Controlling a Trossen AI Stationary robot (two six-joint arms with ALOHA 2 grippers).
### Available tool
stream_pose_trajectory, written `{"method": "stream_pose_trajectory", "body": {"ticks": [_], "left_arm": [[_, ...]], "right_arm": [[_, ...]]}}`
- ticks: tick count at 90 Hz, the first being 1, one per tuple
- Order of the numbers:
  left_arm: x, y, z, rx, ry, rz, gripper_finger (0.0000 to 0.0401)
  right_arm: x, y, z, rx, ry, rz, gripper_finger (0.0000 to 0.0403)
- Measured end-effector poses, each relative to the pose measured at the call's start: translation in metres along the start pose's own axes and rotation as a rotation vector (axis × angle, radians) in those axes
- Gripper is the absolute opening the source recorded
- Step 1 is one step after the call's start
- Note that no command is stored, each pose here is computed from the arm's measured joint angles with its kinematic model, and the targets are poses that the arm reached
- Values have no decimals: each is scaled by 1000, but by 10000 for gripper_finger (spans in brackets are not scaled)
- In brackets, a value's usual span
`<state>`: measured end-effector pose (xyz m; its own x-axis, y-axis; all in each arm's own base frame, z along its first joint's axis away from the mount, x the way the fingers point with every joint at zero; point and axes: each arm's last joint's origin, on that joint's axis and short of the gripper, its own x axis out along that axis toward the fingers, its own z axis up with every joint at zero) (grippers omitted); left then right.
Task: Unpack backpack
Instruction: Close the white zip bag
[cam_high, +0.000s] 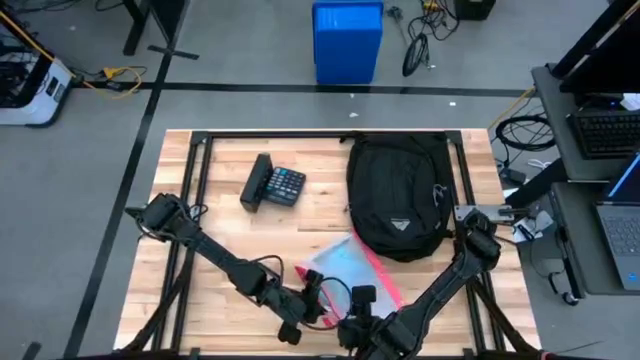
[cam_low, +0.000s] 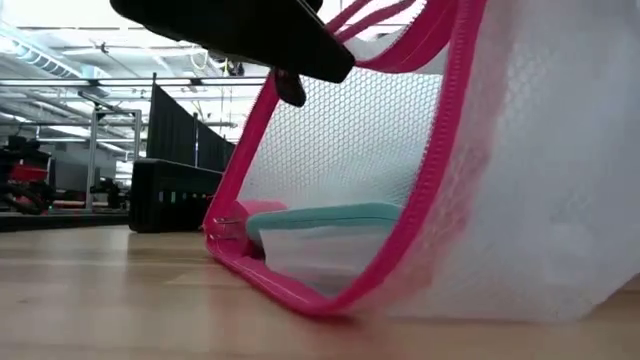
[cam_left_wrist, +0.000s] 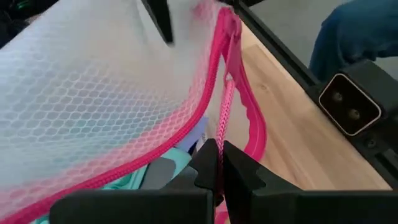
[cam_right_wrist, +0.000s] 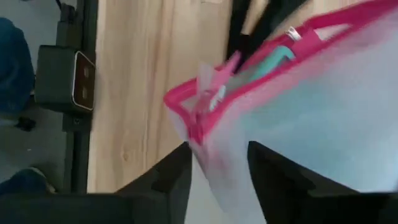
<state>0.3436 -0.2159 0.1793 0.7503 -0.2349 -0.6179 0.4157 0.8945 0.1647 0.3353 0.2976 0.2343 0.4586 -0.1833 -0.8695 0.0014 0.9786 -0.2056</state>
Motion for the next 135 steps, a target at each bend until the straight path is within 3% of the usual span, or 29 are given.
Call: {"method": "stream_pose_trajectory", "body": {"ticks": [23, 32, 41, 46, 86, 135], "left_arm": [[0, 0, 1, 0, -6, 1, 1], [0, 0, 1, 0, -6, 1, 1], [0, 0, 1, 1, -6, 2, 1], [-1, 1, 1, 0, -7, 1, 1], [-1, 2, -3, -28, 51, -8, 1], [-3, 2, -4, -76, 79, -26, 1]], "right_arm": [[17, -1, 4, -24, 55, 46, 143], [18, -2, 4, -19, 56, 47, 101], [17, -2, 3, -41, 71, 56, 28], [17, -1, 3, -44, 85, 74, 13], [14, -2, -4, -49, 107, 18, 2], [-11, -1, -9, -26, 53, 3, 0]]}}
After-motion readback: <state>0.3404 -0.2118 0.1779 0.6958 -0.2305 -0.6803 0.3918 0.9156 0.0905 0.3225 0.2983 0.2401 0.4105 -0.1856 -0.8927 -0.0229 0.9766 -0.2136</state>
